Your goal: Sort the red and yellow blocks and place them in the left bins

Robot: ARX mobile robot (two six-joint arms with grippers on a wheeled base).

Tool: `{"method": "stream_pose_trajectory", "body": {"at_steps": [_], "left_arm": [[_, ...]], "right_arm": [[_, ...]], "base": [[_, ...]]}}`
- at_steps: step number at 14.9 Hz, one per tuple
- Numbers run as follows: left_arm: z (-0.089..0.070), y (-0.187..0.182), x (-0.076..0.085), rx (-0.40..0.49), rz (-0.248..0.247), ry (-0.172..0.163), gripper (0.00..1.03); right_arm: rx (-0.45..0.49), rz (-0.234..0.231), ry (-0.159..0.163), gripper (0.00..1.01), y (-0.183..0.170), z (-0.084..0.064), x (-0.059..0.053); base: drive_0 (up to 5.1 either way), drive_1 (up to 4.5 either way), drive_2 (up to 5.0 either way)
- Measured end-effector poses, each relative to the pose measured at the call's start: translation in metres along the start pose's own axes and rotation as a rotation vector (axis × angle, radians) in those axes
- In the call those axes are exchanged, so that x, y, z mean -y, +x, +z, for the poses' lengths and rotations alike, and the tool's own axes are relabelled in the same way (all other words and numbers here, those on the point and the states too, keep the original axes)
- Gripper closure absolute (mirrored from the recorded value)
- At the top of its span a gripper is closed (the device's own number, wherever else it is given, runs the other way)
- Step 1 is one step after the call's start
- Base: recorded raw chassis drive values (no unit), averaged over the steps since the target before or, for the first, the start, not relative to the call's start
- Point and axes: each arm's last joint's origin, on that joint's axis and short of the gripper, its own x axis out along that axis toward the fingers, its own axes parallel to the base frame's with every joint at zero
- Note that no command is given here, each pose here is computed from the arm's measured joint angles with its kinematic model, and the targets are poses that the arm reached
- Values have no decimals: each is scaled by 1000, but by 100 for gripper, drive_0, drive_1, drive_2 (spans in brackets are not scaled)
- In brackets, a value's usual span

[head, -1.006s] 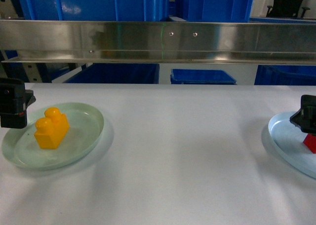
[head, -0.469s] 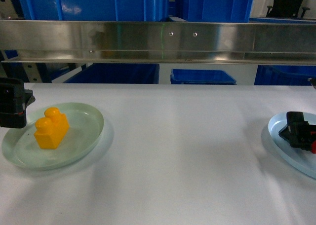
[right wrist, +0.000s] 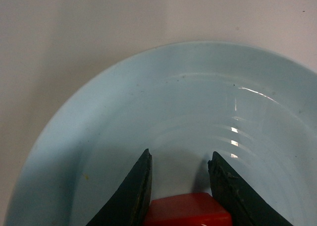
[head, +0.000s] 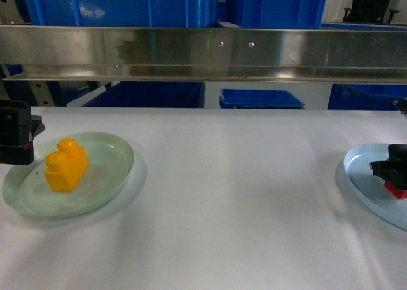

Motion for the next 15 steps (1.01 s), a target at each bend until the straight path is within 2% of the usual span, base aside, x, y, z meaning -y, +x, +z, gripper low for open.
{"method": "stream_pose_trajectory", "body": {"at_steps": [3,4,5,6,8,10,11,13,14,15], "left_arm": [[0,0,0,0,0,0,5],[0,0,0,0,0,0,5],[0,0,0,0,0,0,5],[0,0,0,0,0,0,5],[-1,4,-1,-7,4,0,5],[-3,30,-7,-17,38,18,5],[-3,41,-8,-31,40,24,5],[8,55,-11,-37,42,26,5],[20,62,-10,-24,25,26,5],[31,69,-5,-49,-31,5,5]], "right_arm": [[40,14,9,72,-18,7,-3],[91,36,17,72,-38,18,-6],[272,76,6,72,-99,49,-19],[315,97,1,72,-115,54,-26],[364,150,-8,72,-143,55,-40],[374,203,-10,72,-156,50,-54],[371,211,-9,72,-154,49,-57],[343,214,-5,73,-147,42,-60],[330,223,-7,73,-144,39,-64],[332,234,-15,73,-143,39,-70]], "base": [[0,0,0],[0,0,0],[0,0,0],[0,0,0],[0,0,0],[0,0,0],[0,0,0],[0,0,0],[0,0,0],[0,0,0]]}}
